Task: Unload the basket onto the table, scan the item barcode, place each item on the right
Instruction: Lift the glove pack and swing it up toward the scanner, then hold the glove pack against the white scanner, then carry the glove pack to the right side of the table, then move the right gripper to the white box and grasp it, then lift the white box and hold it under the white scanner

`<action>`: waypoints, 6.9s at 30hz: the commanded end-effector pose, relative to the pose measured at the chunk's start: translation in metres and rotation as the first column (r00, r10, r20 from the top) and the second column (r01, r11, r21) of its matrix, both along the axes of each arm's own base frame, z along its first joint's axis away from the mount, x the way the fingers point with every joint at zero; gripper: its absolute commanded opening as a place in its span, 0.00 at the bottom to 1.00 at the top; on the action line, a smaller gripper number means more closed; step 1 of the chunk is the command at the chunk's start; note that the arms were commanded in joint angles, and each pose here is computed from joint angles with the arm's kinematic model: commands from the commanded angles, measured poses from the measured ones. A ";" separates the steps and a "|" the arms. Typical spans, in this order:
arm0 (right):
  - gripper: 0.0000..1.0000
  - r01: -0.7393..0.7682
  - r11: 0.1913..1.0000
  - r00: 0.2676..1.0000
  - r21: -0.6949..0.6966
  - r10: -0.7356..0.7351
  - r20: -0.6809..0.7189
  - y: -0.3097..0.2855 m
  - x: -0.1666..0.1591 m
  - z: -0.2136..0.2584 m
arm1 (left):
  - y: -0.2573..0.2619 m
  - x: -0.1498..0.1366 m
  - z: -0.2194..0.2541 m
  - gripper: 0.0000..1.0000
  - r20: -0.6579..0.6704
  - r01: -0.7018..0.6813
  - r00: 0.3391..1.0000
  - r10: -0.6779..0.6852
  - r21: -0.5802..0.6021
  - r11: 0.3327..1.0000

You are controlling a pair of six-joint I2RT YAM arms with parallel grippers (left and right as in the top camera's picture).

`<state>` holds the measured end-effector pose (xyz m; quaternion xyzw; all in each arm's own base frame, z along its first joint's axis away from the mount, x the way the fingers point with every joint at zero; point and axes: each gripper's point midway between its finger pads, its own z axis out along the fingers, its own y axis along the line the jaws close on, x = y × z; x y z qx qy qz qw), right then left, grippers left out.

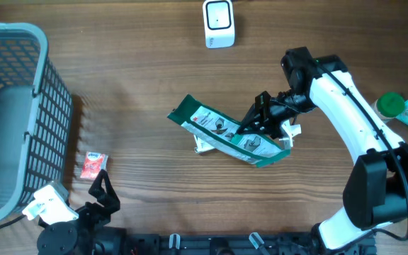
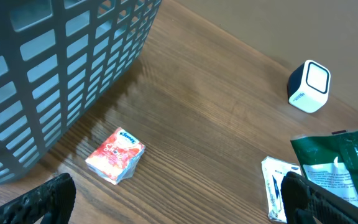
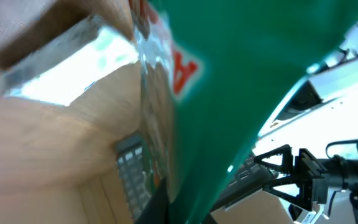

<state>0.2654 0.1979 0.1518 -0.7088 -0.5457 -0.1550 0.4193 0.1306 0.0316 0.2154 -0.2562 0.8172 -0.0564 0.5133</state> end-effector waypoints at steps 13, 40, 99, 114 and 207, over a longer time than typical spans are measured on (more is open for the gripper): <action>0.05 -0.416 0.879 -0.113 -0.232 0.203 0.973 0.054 0.109 0.108 | -0.001 0.000 0.000 1.00 0.006 -0.002 1.000 0.002 -0.012 1.000; 0.05 -0.097 0.947 -0.523 -0.305 0.212 0.826 0.092 0.261 0.015 | -0.001 0.000 0.000 1.00 0.006 -0.002 1.000 0.002 -0.012 1.000; 1.00 0.151 0.357 0.707 -0.922 0.613 0.353 -0.375 0.056 0.030 | -0.001 0.000 0.000 1.00 0.006 -0.002 1.000 0.002 -0.012 1.000; 1.00 -0.302 0.495 -0.486 -0.815 0.655 0.579 -0.081 0.049 0.069 | -0.001 0.000 0.000 1.00 0.006 -0.002 1.000 0.002 -0.011 1.000; 0.33 0.338 -0.889 -0.041 -0.310 0.315 -0.948 0.046 0.123 0.148 | -0.001 0.000 0.000 1.00 0.006 -0.002 1.000 0.002 -0.012 1.000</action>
